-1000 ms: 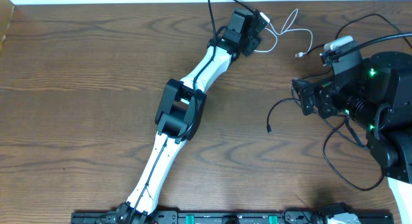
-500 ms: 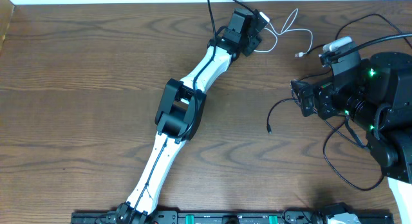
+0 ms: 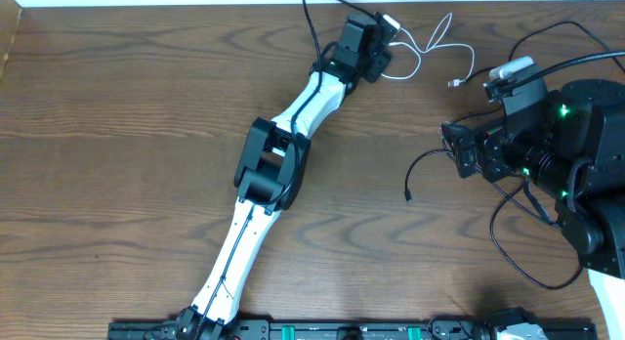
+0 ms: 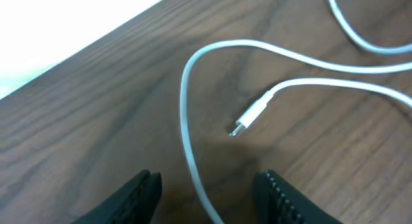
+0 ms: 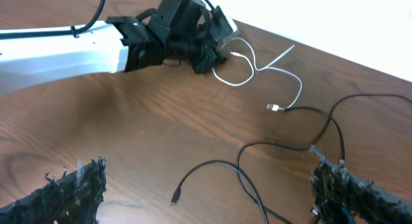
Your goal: Untangle cables
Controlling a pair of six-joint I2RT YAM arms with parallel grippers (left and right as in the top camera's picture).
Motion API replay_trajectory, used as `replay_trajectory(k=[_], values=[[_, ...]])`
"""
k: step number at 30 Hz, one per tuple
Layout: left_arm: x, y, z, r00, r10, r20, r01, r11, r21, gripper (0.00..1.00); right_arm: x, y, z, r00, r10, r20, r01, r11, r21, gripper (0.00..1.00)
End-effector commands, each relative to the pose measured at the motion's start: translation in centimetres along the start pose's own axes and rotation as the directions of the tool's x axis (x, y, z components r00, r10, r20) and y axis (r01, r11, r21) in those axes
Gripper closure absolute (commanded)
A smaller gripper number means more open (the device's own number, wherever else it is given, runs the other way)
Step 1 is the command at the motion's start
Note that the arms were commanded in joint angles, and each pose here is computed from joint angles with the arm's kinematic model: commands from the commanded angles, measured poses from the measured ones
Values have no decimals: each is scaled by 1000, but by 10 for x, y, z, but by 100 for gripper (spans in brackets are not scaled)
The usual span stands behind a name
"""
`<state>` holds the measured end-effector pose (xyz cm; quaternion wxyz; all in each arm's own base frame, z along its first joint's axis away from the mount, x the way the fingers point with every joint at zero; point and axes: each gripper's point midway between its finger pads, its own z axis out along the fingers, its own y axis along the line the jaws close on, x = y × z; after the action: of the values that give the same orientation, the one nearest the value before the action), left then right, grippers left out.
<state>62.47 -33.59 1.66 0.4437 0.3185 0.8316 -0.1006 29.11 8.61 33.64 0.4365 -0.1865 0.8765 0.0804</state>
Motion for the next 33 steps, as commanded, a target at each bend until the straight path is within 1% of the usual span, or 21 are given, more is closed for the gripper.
replay_trajectory(k=[1, 2, 3, 4, 5, 8, 10, 13, 15, 18, 19, 20, 22, 23, 25, 26, 30, 33], values=[[11, 4, 7, 1000, -20, -13, 20, 1000, -12, 61, -5, 5, -5, 1000, -18, 18, 18, 1000, -15, 1], [13, 5, 7, 1000, -22, -16, 22, 1000, -13, 65, -5, 5, -5, 1000, -14, 18, 14, 1000, -15, 1], [14, 6, 7, 1000, -24, -17, 23, 1000, -14, 74, -4, 5, -5, 1000, -10, 16, 10, 1000, -15, 1], [15, 7, 7, 999, -25, -21, 25, 1000, -14, 87, -3, 5, -5, 1000, -10, 13, 10, 1000, -16, 1], [16, 8, 7, 999, -27, -27, 27, 1000, -12, 93, -2, 5, -5, 1000, -9, 8, 9, 1000, -16, 1], [19, 7, 6, 999, -29, -39, 29, 1000, -6, 93, -1, 5, -5, 1000, -9, 3, 9, 1000, -17, 1], [11, 7, 2, 999, -26, -27, 26, 1000, -7, 93, 0, 5, -5, 1000, -8, 1, 8, 1000, -17, 1], [-17, 11, -13, 1000, -19, 18, 19, 1000, -15, 93, 0, 5, -5, 1000, -8, -2, 8, 1000, -17, 1], [-46, 15, -31, 998, -9, 65, 11, 1000, -25, 93, 0, 5, -5, 1000, -8, -2, 8, 1000, -17, 1], [-93, 27, -66, 990, -3, 144, 10, 999, -48, 93, 0, 5, -5, 1000, -9, -1, 9, 1000, -17, 1], [-115, 32, -85, 984, 6, 180, 5, 998, -59, 93, 0, 5, -5, 1000, -8, -2, 8, 1000, -17, 0], [-123, 34, -93, 981, 8, 193, 5, 998, -64, 92, 0, 5, -5, 1000, -9, -1, 9, 1000, -17, 1], [-158, 42, -130, 969, 21, 248, 0, 996, -84, 93, 0, 5, -5, 1000, -9, -1, 9, 1000, -16, 1], [-165, 45, -140, 966, 35, 257, -11, 996, -92, 93, 0, 5, -5, 1000, -9, -1, 9, 1000, -16, 1], [-189, 54, -179, 958, 74, 277, -42, 992, -121, 93, -1, 2, -5, 1000, -10, 1, 10, 1000, 1, 1], [-196, 58, -197, 957, 90, 277, -55, 990, -132, 93, -2, 1, -5, 1000, -11, 4, 11, 1000, 7, 1], [-205, 68, -233, 959, 104, 265, -65, 986, -153, 93, -5, -1, -5, 1000, -20, 16, 20, 1000, 15, 1], [-213, 77, -271, 961, 107, 256, -63, 983, -175, 93, -7, -8, -5, 1000, -22, 23, 20, 998, 58, 1]])
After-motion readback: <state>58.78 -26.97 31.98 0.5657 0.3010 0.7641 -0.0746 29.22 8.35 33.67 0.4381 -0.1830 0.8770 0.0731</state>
